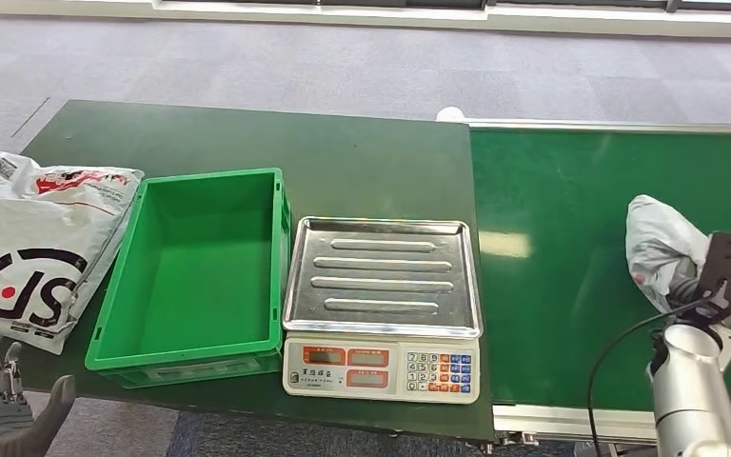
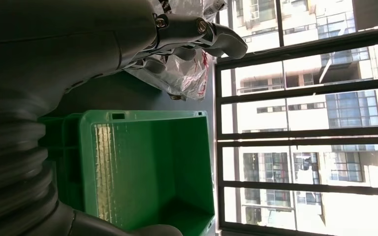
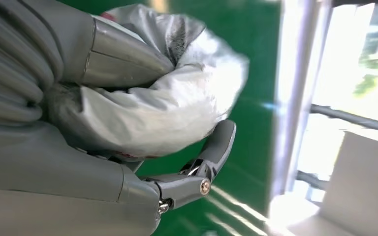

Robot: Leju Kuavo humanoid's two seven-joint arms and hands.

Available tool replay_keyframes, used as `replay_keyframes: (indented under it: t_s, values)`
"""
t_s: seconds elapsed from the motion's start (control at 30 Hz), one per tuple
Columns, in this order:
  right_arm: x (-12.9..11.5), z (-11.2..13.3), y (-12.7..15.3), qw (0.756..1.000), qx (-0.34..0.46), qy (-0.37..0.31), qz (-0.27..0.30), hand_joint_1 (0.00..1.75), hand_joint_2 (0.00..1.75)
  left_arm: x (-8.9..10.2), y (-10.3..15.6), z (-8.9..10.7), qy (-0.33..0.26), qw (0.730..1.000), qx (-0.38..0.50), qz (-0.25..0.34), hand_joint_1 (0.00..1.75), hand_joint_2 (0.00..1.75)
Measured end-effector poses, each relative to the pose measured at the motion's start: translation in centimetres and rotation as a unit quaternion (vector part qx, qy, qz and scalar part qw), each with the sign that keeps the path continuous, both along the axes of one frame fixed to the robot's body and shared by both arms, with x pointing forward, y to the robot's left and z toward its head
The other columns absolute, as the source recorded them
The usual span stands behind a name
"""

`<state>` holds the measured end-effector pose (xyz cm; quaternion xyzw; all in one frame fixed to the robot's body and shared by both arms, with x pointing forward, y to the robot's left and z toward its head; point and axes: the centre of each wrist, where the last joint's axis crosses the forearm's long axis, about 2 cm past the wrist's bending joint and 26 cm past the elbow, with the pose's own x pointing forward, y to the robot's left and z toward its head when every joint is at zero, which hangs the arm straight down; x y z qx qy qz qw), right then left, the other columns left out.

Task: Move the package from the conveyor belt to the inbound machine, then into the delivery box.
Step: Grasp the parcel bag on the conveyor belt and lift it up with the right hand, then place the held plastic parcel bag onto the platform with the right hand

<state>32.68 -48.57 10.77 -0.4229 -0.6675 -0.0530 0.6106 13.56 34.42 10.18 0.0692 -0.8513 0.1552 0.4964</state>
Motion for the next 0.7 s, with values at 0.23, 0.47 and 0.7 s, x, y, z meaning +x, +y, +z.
replay_keyframes:
  t_s: [0.23, 0.47, 0.7]
  values:
    - [3.1, 6.0, 12.4, 0.972, -0.070, -0.131, 0.180, 1.75, 1.75, 0.7, -1.0, -0.1, -0.013, 1.000, 0.002, 0.006, 0.00, 1.75]
    - [2.8, 7.8, 23.9, 0.923, -0.060, -0.152, 0.349, 1.75, 1.75, 1.8, -2.0, -0.4, -0.020, 1.000, 0.000, -0.003, 0.00, 1.75]
    - [1.5, 8.3, 32.0, 0.887, -0.084, 0.032, 0.453, 1.75, 1.75, 1.5, -1.9, -0.7, -0.007, 1.000, 0.006, -0.020, 0.00, 1.75]
